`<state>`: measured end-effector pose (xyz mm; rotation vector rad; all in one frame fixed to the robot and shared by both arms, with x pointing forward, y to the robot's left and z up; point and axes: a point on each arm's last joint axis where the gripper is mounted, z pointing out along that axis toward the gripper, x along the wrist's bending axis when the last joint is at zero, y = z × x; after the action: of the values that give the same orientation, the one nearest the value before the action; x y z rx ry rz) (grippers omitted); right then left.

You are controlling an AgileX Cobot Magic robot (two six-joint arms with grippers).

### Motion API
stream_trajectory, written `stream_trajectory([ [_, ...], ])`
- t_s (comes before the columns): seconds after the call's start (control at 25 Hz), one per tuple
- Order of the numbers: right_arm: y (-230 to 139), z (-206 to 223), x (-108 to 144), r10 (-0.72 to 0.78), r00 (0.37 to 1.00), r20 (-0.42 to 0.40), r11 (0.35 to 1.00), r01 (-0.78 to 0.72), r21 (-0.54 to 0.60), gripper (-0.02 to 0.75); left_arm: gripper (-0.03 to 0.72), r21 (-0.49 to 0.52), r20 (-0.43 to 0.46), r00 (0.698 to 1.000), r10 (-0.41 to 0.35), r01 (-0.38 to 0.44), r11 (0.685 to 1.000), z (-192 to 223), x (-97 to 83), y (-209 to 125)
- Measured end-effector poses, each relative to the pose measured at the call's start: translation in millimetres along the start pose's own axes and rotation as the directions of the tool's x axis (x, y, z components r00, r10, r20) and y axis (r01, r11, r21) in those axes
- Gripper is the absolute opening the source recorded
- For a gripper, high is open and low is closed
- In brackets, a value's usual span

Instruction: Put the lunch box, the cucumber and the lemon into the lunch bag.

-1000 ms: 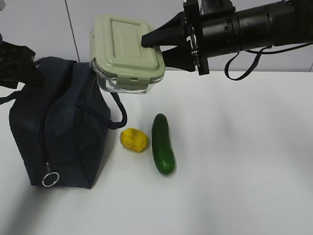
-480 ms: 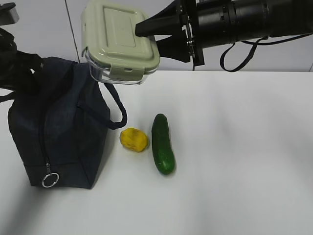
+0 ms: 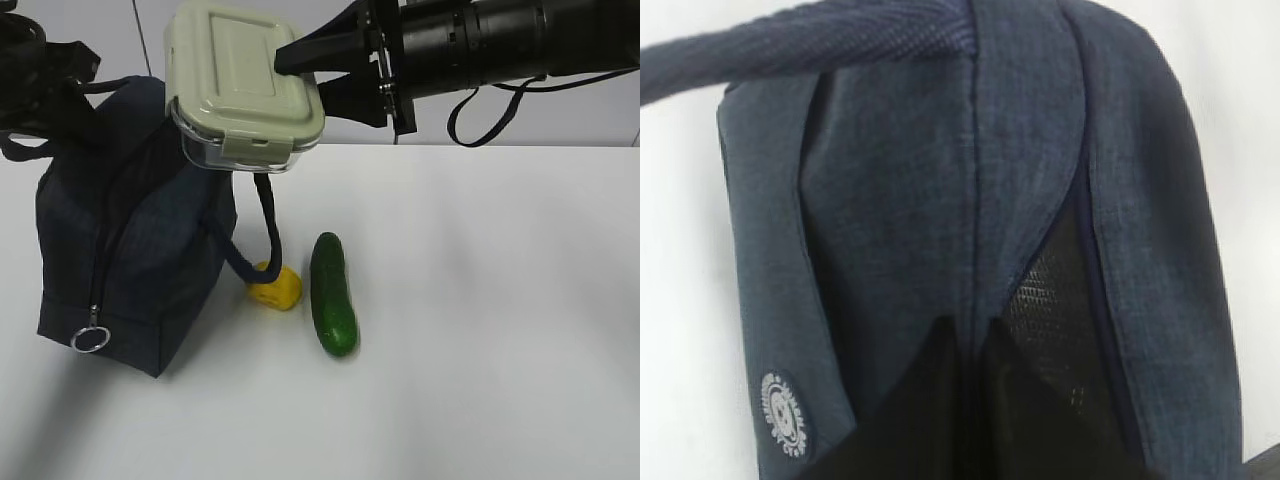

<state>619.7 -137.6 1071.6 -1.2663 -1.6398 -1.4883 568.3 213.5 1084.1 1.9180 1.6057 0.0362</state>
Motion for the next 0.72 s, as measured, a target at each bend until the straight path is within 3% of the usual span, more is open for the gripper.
stream_trajectory([
  [0.16, -1.3, 9.9, -3.3, 0.015, 1.0, 0.005, 1.0, -0.015, -0.009, 0.363, -0.006, -0.013, 0.02, 1.0, -0.001, 0.001, 1.0, -3.4, -3.4, 3.6],
  [0.72, -5.1, 31.0, -49.5, 0.121, 0.991, 0.053, 0.993, -0.12, -0.009, 0.363, -0.006, -0.007, 0.065, 0.998, 0.008, -0.008, 1.0, -3.9, -7.6, 3.2],
])
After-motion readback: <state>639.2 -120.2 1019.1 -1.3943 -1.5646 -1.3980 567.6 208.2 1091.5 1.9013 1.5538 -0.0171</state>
